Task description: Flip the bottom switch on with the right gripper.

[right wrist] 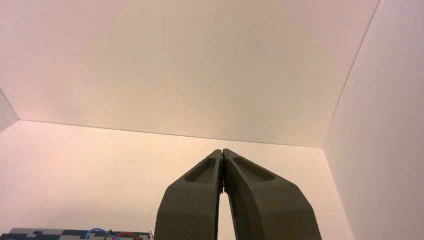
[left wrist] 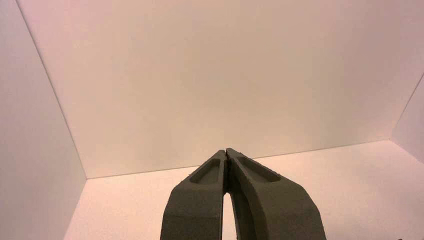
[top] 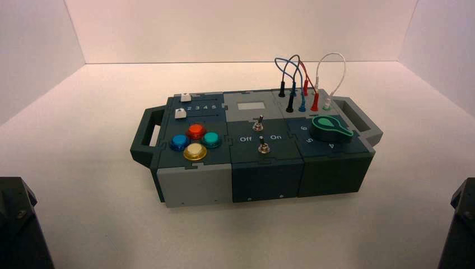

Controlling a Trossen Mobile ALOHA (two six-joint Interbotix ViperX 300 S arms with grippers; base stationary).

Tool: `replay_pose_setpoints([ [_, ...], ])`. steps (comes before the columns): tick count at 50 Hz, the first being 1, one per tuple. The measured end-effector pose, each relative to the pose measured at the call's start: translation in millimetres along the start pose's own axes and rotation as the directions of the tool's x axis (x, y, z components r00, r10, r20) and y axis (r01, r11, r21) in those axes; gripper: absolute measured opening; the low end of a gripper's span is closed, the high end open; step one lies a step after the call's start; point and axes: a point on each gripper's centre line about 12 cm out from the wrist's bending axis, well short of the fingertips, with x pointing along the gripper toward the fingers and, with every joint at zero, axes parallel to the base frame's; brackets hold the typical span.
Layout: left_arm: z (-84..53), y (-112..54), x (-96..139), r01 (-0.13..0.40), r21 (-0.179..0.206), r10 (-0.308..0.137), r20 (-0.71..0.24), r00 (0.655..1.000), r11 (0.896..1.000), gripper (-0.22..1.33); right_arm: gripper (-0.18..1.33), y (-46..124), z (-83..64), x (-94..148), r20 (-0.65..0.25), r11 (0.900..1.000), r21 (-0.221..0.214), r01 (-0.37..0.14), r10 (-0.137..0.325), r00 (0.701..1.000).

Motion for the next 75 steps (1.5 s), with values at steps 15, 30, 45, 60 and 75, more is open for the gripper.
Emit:
replay_pose_setpoints([
  [15, -7.0, 0.1, 1, 0.0, 0.0, 0.0, -0.017, 1.0, 1.0, -0.16, -0.14, 5.7, -6.7, 5, -0.03, 0.9995, -0.005, -0.031, 0.03, 0.999],
  [30, -13.2, -0.3, 2, 0.003, 0.0, -0.003, -0.058, 0.998, 1.0, -0.16, -0.14, 16.5, -15.3, 13, -0.094, 0.9962, -0.016, -0.086, 0.084, 0.992],
  [45, -26.4, -11.5, 4, 0.059, 0.004, -0.057, -0.181, 0.982, 0.998, -0.16, -0.14, 18.8, -26.8, 14, -0.187, 0.995, -0.017, -0.099, 0.094, 0.978],
  [60, -32.8, -27.2, -4, 0.141, 0.012, -0.132, -0.279, 0.951, 0.99, -0.16, -0.14, 25.5, -37.8, 11, -0.279, 0.9903, -0.019, -0.138, 0.127, 0.952],
  [75, -46.1, -39.8, -15, 0.204, -0.026, -0.197, -0.399, 0.896, 0.979, -0.16, -0.14, 26.8, -42.9, 7, -0.329, 0.9892, -0.005, -0.146, 0.137, 0.935],
])
